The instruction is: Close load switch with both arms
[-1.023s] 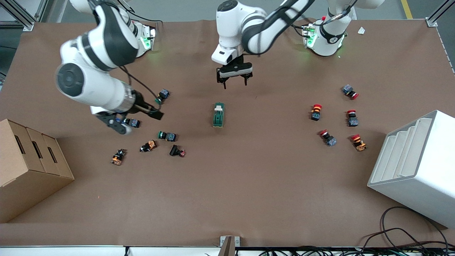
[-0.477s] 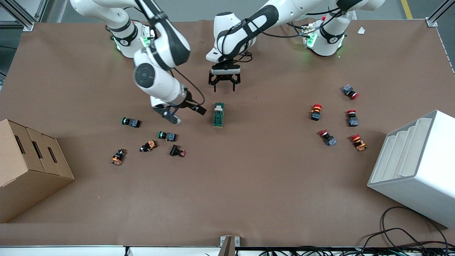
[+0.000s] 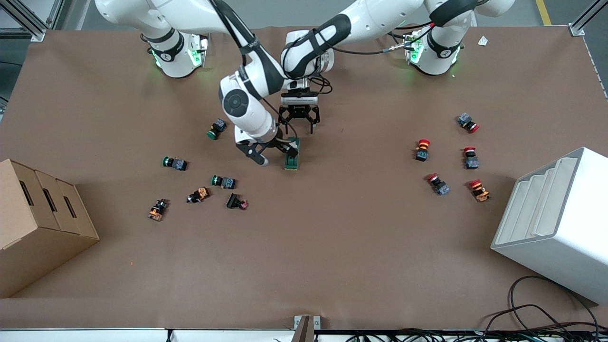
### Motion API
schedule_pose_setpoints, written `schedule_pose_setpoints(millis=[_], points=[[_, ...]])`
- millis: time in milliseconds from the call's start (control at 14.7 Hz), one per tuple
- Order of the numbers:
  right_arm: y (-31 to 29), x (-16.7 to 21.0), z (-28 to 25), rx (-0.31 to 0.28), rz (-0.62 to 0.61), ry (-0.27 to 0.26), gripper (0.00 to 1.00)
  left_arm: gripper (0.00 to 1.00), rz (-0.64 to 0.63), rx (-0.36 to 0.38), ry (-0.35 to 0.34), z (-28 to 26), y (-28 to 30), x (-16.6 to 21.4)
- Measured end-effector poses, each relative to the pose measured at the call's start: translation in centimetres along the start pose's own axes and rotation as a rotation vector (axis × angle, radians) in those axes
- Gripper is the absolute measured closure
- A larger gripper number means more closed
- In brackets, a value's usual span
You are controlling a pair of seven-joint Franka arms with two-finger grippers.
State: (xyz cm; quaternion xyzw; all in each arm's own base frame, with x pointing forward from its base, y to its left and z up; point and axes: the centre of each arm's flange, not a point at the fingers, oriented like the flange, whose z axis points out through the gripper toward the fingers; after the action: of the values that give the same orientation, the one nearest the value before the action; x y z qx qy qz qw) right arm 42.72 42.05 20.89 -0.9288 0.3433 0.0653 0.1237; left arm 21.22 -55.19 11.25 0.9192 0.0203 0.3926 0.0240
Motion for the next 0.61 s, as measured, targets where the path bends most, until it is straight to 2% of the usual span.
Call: schedule_pose_setpoints(millis=[136,614], points=[[0.1,-1.5,1.6,0.013,0.012,-0.001,0.00,0.00,0.016,0.004,0.058,0.4,0.2,-0.9],[0.0,-2.5,2.3,0.021,0.086,-0.015,0.00,0.00,0.067,-0.040,0.153,1.6,0.7,-0.8]])
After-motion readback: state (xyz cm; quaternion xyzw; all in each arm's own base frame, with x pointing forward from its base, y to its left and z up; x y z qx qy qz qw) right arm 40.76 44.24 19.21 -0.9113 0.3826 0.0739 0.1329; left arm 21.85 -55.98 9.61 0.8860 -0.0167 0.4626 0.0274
